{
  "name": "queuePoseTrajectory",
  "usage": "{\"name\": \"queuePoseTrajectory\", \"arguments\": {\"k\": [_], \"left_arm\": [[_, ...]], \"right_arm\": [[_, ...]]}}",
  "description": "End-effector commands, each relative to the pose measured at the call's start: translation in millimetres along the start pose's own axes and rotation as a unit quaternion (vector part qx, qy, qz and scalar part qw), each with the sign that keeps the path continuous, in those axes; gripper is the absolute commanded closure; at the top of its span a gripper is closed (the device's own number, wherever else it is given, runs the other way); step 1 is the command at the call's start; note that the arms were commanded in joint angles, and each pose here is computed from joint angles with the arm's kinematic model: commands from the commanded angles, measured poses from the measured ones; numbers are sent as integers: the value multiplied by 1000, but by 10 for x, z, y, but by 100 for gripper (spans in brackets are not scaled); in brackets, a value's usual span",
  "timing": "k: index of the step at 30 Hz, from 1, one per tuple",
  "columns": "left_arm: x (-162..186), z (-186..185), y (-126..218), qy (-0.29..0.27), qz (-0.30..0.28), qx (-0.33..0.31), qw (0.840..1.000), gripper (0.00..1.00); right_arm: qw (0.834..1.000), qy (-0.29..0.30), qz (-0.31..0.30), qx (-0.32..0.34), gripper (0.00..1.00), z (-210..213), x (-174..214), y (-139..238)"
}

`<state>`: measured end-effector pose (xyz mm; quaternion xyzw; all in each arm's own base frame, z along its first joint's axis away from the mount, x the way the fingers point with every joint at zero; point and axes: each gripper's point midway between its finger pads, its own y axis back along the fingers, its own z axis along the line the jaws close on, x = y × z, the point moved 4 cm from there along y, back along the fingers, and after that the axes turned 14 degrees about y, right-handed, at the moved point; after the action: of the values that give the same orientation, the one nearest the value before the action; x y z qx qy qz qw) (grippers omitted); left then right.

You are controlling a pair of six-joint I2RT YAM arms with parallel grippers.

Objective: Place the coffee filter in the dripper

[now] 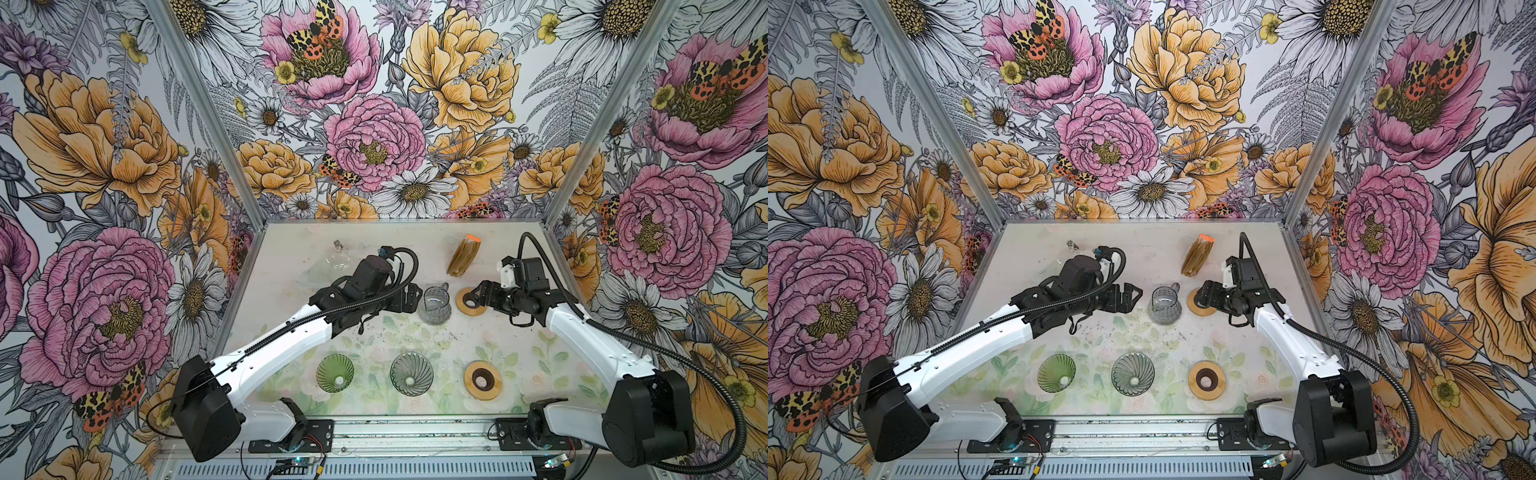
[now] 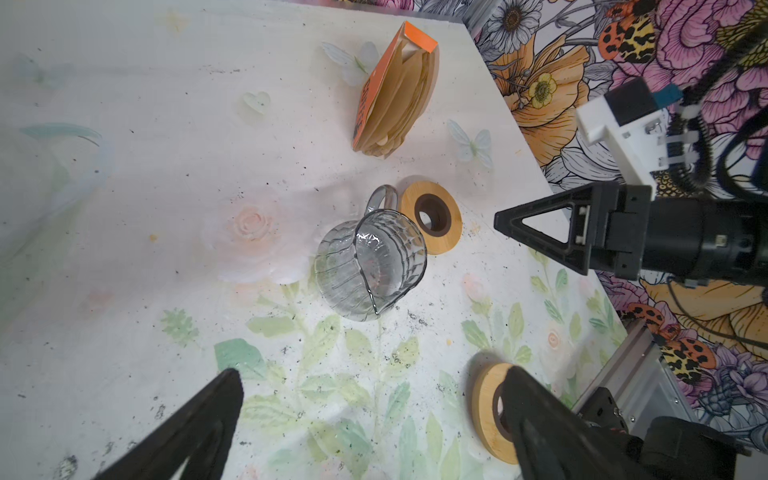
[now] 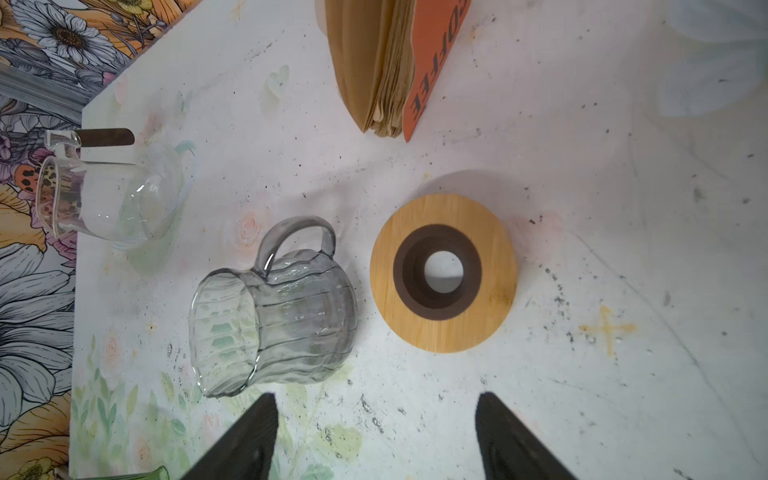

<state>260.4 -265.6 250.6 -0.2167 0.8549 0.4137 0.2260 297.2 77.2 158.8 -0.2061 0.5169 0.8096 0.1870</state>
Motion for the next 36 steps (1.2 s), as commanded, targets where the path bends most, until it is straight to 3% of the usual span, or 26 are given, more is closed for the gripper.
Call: {"name": "queuePoseTrajectory", "arguments": {"k": [1,8,11,19,24,36], "left_arm": [[-68,-112,-48,26,-19,0,999,1],[-38,-208,-140,32,-9,45,998,1],[-74,-219,-180,35,-5,49,998,1],[-76,-274,-237,49,2,63,997,1],[-28,-238,-262,66,-7,76,995,1],[31,-243,-387,78,-6,81,994,1]], "right_arm": [[998,-23,-47,-41,23,-84,-135,21],[990,-26,-82,-109,25,-369,-289,-114],[992,-31,-87,-81,25,-509,-287,-146],[990,-80,-52,-102,28,-638,-187,-327],[991,-105,-32,-81,32,-729,-38,-429],[987,-130,-10,-97,34,-771,117,-605]]}}
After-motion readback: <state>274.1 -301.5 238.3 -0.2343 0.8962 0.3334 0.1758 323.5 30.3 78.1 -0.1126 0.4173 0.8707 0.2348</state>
